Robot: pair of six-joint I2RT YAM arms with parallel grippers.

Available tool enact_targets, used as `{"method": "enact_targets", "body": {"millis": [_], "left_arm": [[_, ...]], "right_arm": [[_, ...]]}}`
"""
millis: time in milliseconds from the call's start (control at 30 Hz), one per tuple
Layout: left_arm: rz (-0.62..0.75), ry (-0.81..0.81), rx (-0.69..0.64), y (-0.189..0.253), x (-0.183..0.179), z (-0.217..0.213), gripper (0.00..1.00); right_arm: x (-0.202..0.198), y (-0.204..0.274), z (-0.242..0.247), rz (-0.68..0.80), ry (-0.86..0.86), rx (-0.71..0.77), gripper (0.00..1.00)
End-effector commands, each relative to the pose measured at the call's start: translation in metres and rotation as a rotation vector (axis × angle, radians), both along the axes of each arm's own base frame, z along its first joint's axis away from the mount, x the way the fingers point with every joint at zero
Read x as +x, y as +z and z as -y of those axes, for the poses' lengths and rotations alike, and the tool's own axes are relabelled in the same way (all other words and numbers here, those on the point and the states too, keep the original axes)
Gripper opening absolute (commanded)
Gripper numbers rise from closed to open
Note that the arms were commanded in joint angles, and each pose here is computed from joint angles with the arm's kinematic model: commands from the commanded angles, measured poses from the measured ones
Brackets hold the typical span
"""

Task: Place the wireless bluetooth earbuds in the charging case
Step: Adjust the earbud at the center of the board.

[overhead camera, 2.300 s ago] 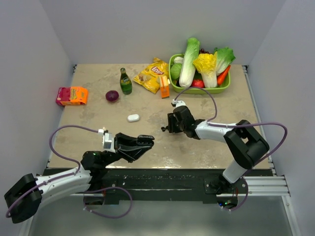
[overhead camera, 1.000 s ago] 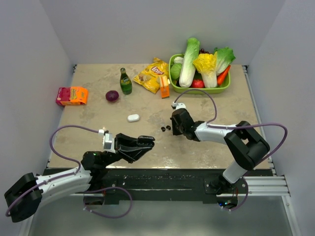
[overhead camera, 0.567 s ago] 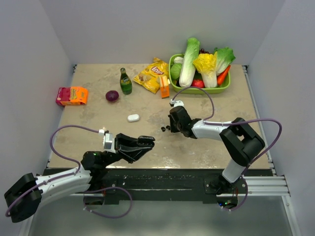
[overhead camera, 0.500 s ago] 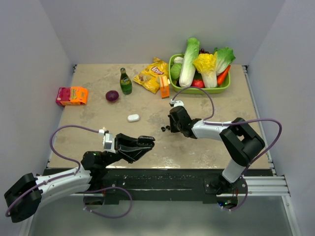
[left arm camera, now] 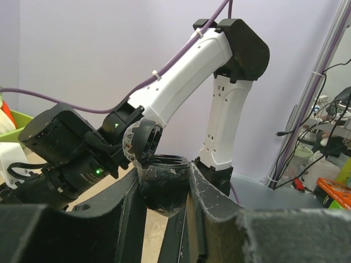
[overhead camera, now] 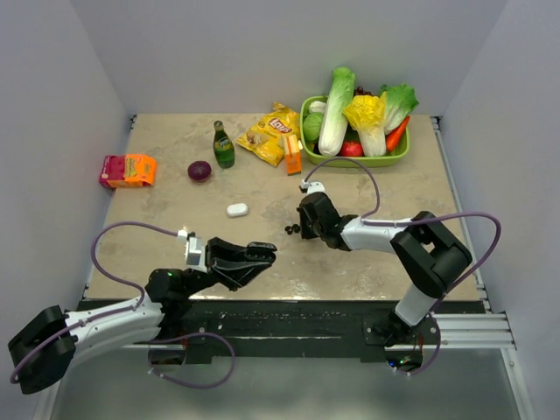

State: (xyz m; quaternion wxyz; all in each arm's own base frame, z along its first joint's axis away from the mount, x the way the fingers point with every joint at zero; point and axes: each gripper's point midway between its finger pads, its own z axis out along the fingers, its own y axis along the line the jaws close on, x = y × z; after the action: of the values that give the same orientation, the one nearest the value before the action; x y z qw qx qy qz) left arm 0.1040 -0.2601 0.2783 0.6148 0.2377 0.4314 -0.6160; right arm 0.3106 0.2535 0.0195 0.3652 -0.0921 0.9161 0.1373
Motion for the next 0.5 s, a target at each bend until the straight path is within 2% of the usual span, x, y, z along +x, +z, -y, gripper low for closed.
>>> {"method": "enact_targets", "body": {"millis": [0,167,300,467], "left_arm": [[-0.088,0.003,0.102,-0.072,-0.008,-0.011,0.00],[-0.088,-0.002,0.104,-0.072,-0.009,-0.010,0.00],[-0.092,0.000,0.108,-0.073,-0.009,-0.010,0.00],[-0.095,0.005,0.109,-0.074,-0.008,-0.010,0.00]], "right_arm": [[-0.020,-0.007,-0.002,-0.052,0.034,0.001,0.05],[-0.017,0.002,0.006,-0.028,-0.005,-0.015,0.09],[-0.010,0.016,0.015,0.015,-0.048,-0.040,0.22],[-0.005,0.027,0.010,0.042,-0.029,-0.024,0.34]]}}
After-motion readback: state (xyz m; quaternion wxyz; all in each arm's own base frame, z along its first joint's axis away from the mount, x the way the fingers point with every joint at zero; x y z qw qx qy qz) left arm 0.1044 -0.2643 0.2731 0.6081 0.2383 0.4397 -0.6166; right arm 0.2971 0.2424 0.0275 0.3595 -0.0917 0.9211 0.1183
